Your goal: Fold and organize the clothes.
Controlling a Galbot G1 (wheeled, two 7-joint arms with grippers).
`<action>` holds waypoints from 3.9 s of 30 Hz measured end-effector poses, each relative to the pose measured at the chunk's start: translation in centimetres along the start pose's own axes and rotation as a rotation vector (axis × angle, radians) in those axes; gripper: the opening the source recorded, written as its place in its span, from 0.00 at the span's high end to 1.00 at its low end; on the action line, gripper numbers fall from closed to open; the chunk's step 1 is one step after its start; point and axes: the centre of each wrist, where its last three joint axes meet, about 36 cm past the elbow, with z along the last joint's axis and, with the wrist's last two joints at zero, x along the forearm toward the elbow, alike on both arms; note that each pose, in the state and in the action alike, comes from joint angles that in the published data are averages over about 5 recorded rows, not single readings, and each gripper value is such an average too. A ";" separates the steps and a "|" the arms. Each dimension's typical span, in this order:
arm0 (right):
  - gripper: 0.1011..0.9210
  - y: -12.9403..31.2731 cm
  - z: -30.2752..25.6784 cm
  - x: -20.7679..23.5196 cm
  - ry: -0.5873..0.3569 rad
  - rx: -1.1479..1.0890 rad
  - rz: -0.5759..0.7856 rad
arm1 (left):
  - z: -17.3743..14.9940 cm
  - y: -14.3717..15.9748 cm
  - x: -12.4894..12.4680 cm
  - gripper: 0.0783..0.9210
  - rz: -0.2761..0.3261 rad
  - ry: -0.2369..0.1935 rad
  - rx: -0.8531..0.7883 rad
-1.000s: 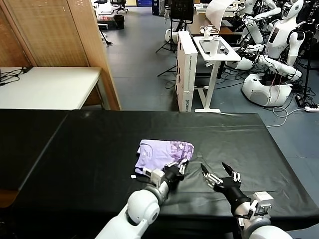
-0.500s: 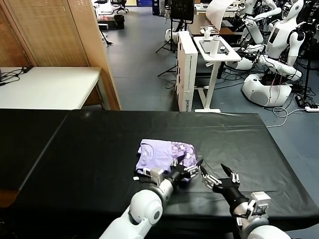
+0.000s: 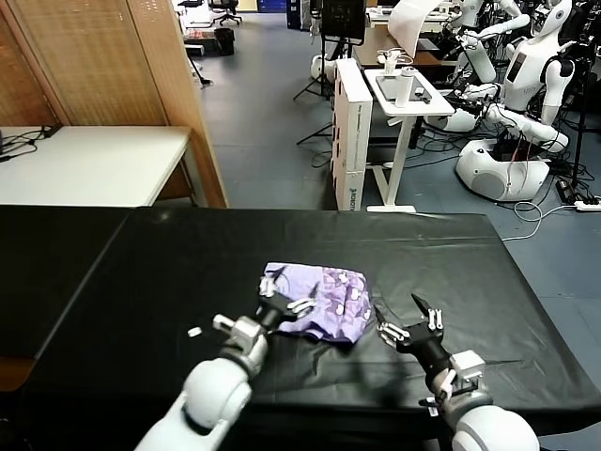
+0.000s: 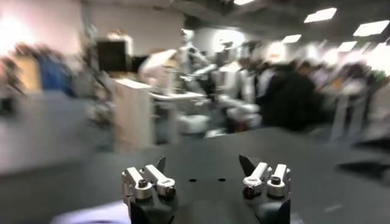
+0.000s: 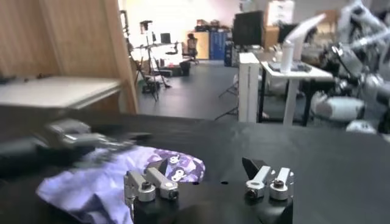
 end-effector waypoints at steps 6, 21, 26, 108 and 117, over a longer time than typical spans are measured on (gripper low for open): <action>0.02 -0.3 1.0 -1.8 0.026 0.040 -0.018 | 1.6 1.7 3.1 0.02 -0.071 0.119 -0.133; 0.02 -0.5 2.4 -2.6 0.102 0.119 -0.055 | 4.0 1.5 4.0 0.02 -0.103 0.207 -0.213; 0.02 -0.6 2.7 -3.2 0.118 0.133 -0.060 | 4.9 1.8 3.7 0.02 -0.111 0.230 -0.229; 0.02 -1.0 1.6 1.4 -0.251 -0.160 0.089 | 1.9 2.8 10.1 0.02 -0.256 -0.313 0.117; 0.02 0.0 2.9 3.5 -0.251 -0.136 0.109 | 3.2 2.7 13.5 0.02 -0.327 -0.268 0.139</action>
